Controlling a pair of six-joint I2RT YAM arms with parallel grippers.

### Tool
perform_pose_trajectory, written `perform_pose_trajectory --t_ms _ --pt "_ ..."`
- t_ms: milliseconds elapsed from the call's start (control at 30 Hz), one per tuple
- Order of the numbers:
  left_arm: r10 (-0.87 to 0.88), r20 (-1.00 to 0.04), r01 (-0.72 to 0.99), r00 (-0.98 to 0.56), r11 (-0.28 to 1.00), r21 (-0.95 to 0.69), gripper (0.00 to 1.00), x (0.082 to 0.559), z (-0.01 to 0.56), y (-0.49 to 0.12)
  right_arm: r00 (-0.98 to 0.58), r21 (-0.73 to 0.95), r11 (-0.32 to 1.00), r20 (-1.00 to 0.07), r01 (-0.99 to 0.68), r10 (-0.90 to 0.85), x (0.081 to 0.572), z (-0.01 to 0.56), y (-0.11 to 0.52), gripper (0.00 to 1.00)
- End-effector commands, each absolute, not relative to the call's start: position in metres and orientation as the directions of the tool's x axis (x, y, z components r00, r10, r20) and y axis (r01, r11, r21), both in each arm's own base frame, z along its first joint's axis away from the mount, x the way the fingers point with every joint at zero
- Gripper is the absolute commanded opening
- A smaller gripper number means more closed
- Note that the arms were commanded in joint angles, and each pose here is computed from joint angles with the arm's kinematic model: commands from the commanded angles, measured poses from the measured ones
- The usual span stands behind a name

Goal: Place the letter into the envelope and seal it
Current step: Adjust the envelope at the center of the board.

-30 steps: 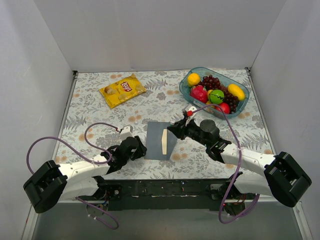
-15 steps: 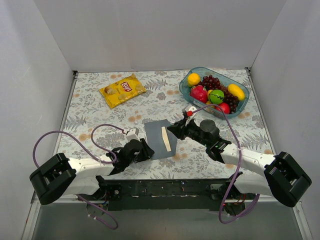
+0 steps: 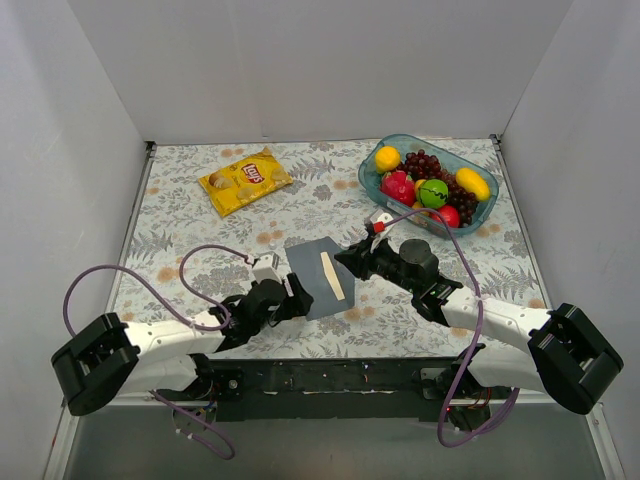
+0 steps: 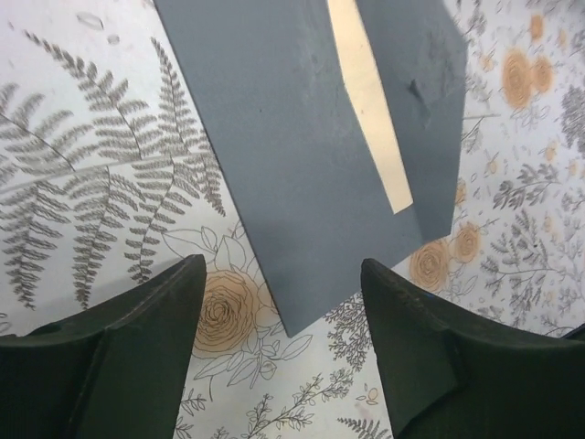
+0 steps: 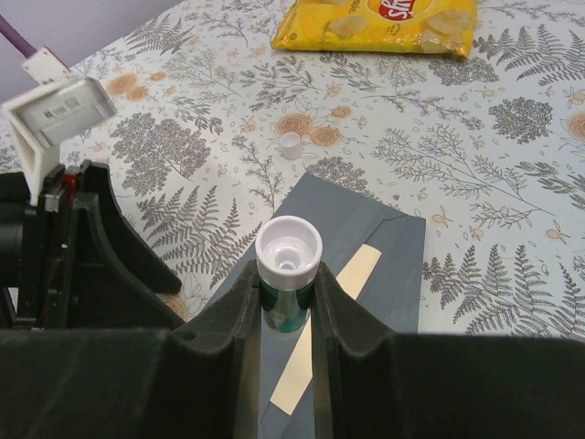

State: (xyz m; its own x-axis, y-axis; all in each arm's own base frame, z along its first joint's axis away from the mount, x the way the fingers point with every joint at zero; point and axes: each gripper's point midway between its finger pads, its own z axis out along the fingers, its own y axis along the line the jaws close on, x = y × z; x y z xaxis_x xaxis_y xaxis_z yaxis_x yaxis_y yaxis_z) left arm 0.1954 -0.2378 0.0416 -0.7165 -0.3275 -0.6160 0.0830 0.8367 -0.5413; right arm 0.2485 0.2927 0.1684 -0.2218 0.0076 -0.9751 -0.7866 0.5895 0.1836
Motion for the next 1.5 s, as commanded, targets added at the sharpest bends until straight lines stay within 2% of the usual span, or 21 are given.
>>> perform_pose_trajectory --t_ms 0,33,100,200,300,433,600,733,933,1000,1333,1467 --pt "-0.323 -0.773 0.198 -0.546 0.847 -0.494 0.7 0.221 0.085 -0.226 -0.183 0.176 0.581 -0.982 -0.795 0.047 0.25 0.185 0.293 0.01" --pt "-0.289 -0.816 0.263 -0.5 0.847 -0.461 0.71 0.225 0.093 -0.224 -0.183 0.176 0.58 -0.982 -0.796 0.047 0.249 0.185 0.293 0.01" --pt "-0.314 -0.846 0.384 -0.431 0.785 -0.486 0.73 0.224 0.11 -0.229 -0.185 0.178 0.579 -0.982 -0.795 0.048 0.249 0.185 0.293 0.01" --pt "-0.304 -0.904 0.5 -0.3 0.757 -0.421 0.73 0.23 0.129 -0.222 -0.183 0.176 0.58 -0.982 -0.796 0.047 0.249 0.186 0.292 0.01" --pt "-0.258 -0.949 0.56 -0.18 0.766 -0.315 0.75 0.231 0.139 -0.217 -0.183 0.175 0.579 -0.982 -0.797 0.045 0.249 0.185 0.293 0.01" --pt "-0.16 -0.976 0.607 -0.148 0.765 -0.217 0.76 0.232 0.128 -0.219 -0.188 0.177 0.576 -0.981 -0.798 0.04 0.249 0.183 0.294 0.01" --pt "-0.21 -0.977 0.671 -0.042 0.719 -0.183 0.79 0.229 0.144 -0.223 -0.197 0.178 0.576 -0.98 -0.798 0.03 0.249 0.179 0.294 0.01" --pt "-0.19 -0.98 0.666 -0.053 0.725 -0.177 0.8 0.234 0.13 -0.219 -0.199 0.176 0.577 -0.98 -0.798 0.024 0.25 0.177 0.293 0.01" --pt "-0.173 -0.985 0.777 -0.013 0.618 -0.119 0.79 0.217 0.127 -0.235 -0.209 0.185 0.578 -0.978 -0.794 0.026 0.252 0.175 0.294 0.01" --pt "-0.143 -0.99 0.797 -0.012 0.596 -0.096 0.84 0.215 0.123 -0.241 -0.211 0.185 0.584 -0.977 -0.791 0.025 0.254 0.173 0.292 0.01" --pt "-0.045 -0.999 0.794 0.013 0.607 -0.017 0.87 0.227 0.113 -0.246 -0.227 0.197 0.583 -0.974 -0.789 0.022 0.255 0.168 0.292 0.01" --pt "-0.007 -1.0 0.746 -0.013 0.666 -0.014 0.89 0.24 0.101 -0.24 -0.222 0.194 0.588 -0.975 -0.785 0.026 0.257 0.169 0.29 0.01"
